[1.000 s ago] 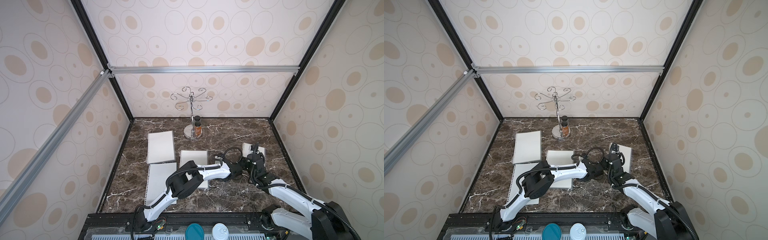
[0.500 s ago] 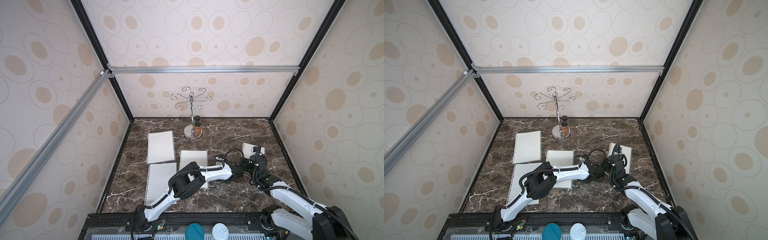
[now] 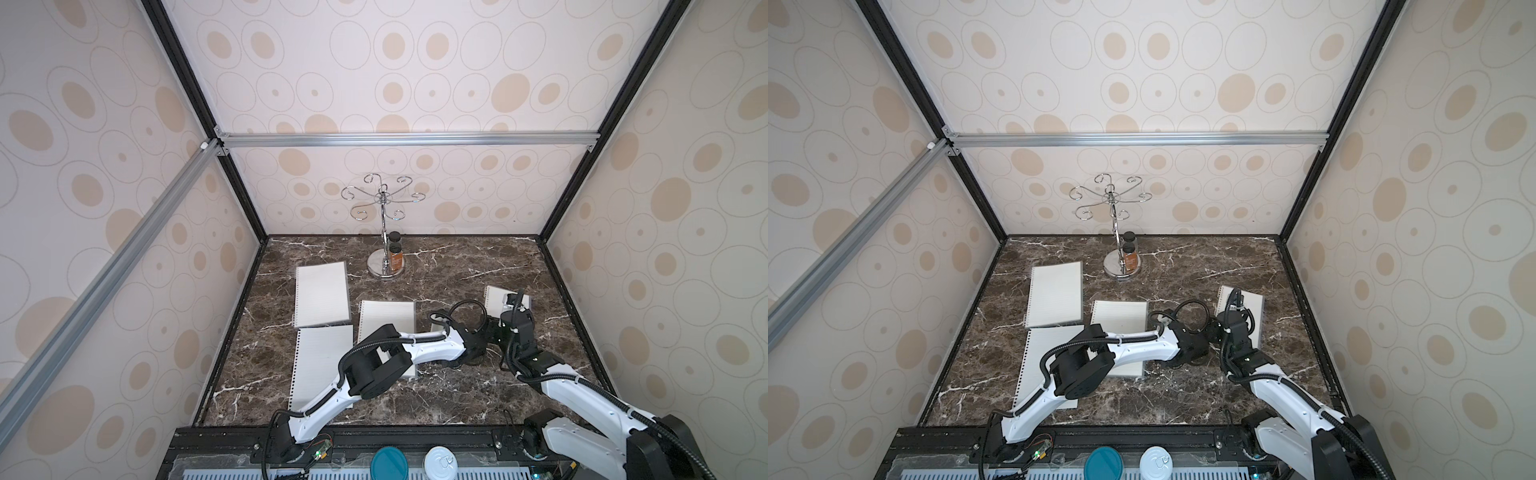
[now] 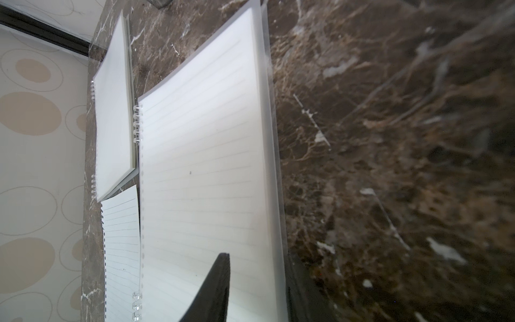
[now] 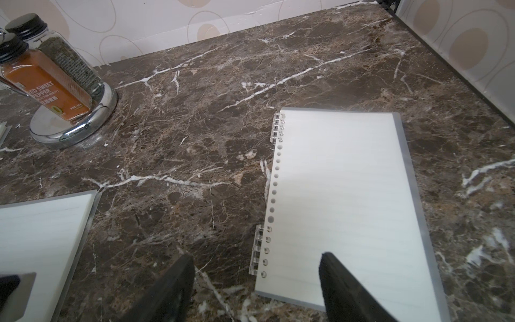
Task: Tear off pages from different notebooks
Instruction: Open the notebook at the center of the board.
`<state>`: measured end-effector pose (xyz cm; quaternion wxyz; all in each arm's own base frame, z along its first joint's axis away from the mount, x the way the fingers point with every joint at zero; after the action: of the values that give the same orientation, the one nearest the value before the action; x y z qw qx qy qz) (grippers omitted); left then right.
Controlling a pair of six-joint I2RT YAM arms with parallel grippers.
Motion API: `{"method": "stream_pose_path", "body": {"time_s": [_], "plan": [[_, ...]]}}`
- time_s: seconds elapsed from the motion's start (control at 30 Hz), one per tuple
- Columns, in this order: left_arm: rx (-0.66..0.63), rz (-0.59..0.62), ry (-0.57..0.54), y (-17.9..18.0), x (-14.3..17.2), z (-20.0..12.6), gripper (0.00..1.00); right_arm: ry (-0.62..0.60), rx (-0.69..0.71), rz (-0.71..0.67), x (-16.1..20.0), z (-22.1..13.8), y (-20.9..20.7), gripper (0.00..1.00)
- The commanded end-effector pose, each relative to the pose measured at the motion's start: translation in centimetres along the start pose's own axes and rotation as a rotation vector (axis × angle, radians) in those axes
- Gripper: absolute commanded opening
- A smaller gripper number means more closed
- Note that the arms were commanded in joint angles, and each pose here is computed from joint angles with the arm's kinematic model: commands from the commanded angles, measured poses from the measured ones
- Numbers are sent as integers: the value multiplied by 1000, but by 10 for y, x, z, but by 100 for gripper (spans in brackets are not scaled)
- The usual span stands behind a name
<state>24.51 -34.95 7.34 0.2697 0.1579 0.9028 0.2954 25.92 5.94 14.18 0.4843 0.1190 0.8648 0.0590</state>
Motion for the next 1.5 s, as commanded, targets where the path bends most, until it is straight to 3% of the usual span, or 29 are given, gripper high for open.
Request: {"method": "stream_pose_path", "body": {"time_s": [0.0, 0.27, 0.67, 1.0, 1.13, 1.27, 1.47], "plan": [[-83, 34, 32, 5, 9, 11, 33, -37, -40, 26, -7, -4, 4, 74], [-60, 11, 0, 15, -9, -6, 16, -39, -42, 28, -7, -4, 4, 74], [-18, -23, -3, 26, -18, -8, 1, -39, -48, 29, -7, -5, 4, 74], [94, -94, 6, 46, -21, -5, 0, -39, -50, 30, -7, -5, 4, 74], [206, -128, 10, 52, -22, -7, 0, -36, -60, 30, -7, -5, 5, 74], [348, -193, -26, 76, -28, -17, 0, -4, -137, 66, -1, -6, 13, 74], [612, -304, -77, 115, -19, -15, 0, 104, -488, 237, 8, -5, 56, 71]]}}
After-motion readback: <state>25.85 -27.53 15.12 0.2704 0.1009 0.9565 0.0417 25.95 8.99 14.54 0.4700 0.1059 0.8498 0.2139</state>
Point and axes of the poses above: each gripper's point midway between its finger pads, its own z axis out along the fingers, its own y axis along the line the jaws close on, x = y × z, the point moved 6 cm from there along -z, back along the fingers, and after that the axes turned 3 degrees about z, right-handed, at the moved point
